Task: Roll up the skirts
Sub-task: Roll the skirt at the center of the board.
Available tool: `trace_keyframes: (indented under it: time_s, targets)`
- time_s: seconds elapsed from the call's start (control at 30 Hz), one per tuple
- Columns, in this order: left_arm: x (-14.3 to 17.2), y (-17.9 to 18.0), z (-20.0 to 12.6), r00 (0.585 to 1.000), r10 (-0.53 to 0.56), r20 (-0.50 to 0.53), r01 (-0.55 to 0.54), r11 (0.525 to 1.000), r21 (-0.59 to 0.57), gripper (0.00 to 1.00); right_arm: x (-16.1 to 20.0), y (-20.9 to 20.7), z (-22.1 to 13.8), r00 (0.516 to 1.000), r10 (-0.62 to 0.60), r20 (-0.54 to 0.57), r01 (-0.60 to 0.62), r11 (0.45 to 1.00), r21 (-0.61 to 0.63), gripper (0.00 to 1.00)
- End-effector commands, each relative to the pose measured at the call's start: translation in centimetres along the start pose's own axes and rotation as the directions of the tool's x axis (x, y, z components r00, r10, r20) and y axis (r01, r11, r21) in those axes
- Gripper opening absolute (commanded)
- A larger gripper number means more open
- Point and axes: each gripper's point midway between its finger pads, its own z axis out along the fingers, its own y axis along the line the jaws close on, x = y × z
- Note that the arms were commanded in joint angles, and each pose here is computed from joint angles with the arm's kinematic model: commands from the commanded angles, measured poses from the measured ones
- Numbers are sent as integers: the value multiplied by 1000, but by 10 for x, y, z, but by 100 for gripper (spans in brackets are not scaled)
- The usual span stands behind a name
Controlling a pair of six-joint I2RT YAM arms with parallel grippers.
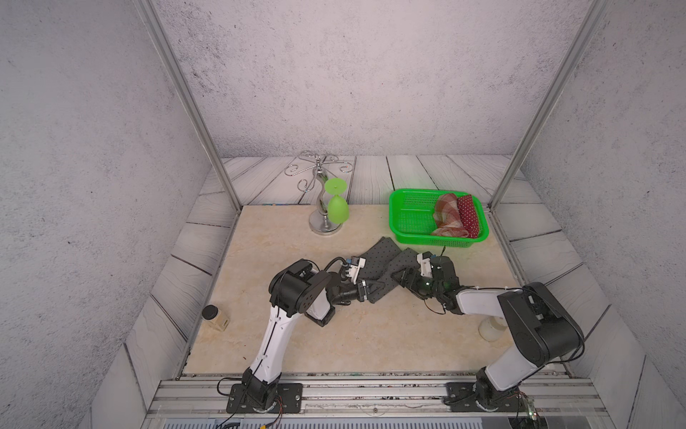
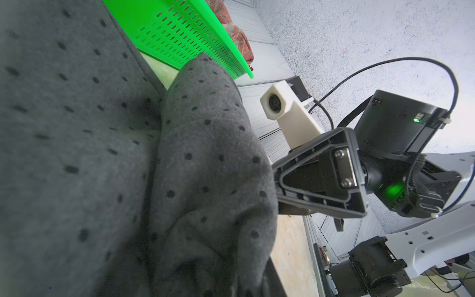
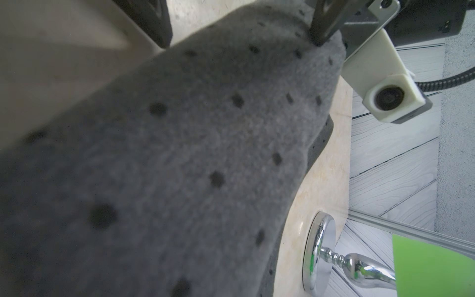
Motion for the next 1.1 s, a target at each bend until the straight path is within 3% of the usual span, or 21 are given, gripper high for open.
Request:
trace_keyframes:
  time_s: [0.0,0.07,0.2,0.27,0.3,0.33,0.43,0.5,0.57,0.63,0.7,0.8,0.9,0.97,1.0,1.07]
  targets:
    - [77,51,-17,938,-307,-161,277,943,-187,0,-14,7,11,999,14,31,-14,1000,-27,84]
    - [81,53,-17,934,-315,-170,283,940,-191,0,-16,5,15,999,18,29,-17,1000,-13,76]
    - [83,59,-16,931,-327,-164,294,935,-200,0,-13,-6,20,1000,12,-1,-12,998,56,30]
    - [77,58,-14,939,-314,-142,283,937,-204,25,-8,-15,19,1000,26,-4,-26,995,94,8]
    - [69,54,-12,948,-290,-130,263,945,-195,47,-7,-19,18,1000,30,-6,-29,994,107,3]
    - [61,48,-11,959,-256,-121,232,956,-182,63,-4,-22,18,999,34,-13,-32,992,122,1]
    - [30,24,-12,990,-111,-90,94,979,-180,87,2,-28,15,999,34,-29,-29,987,155,0]
    - [7,3,-17,997,31,-77,-47,976,-213,95,5,-30,12,999,29,-36,-22,985,171,0]
    - [-15,-17,-27,972,222,-79,-236,929,-286,99,9,-32,6,999,22,-41,-14,983,184,0]
    - [-27,-41,-39,886,445,-129,-459,807,-371,99,12,-32,1,999,11,-47,-1,982,191,0]
    - [-20,-70,-37,699,671,-250,-709,602,-366,99,15,-30,-5,999,5,-50,4,982,188,0]
    - [2,-98,-29,410,843,-349,-905,326,-274,99,19,-27,-13,998,-6,-57,17,984,179,0]
    - [33,-109,-22,120,902,-415,-987,64,-147,99,24,-24,-23,998,-24,-63,35,984,177,1]
    - [52,-103,-19,-28,882,-471,-996,-67,-65,99,27,-22,-28,997,-30,-67,41,985,168,1]
    - [59,-99,-18,-84,867,-491,-992,-117,-37,99,28,-20,-32,997,-33,-67,43,986,164,1]
    - [63,-95,-17,-135,856,-499,-985,-172,-29,99,31,-17,-37,997,-37,-65,46,987,152,1]
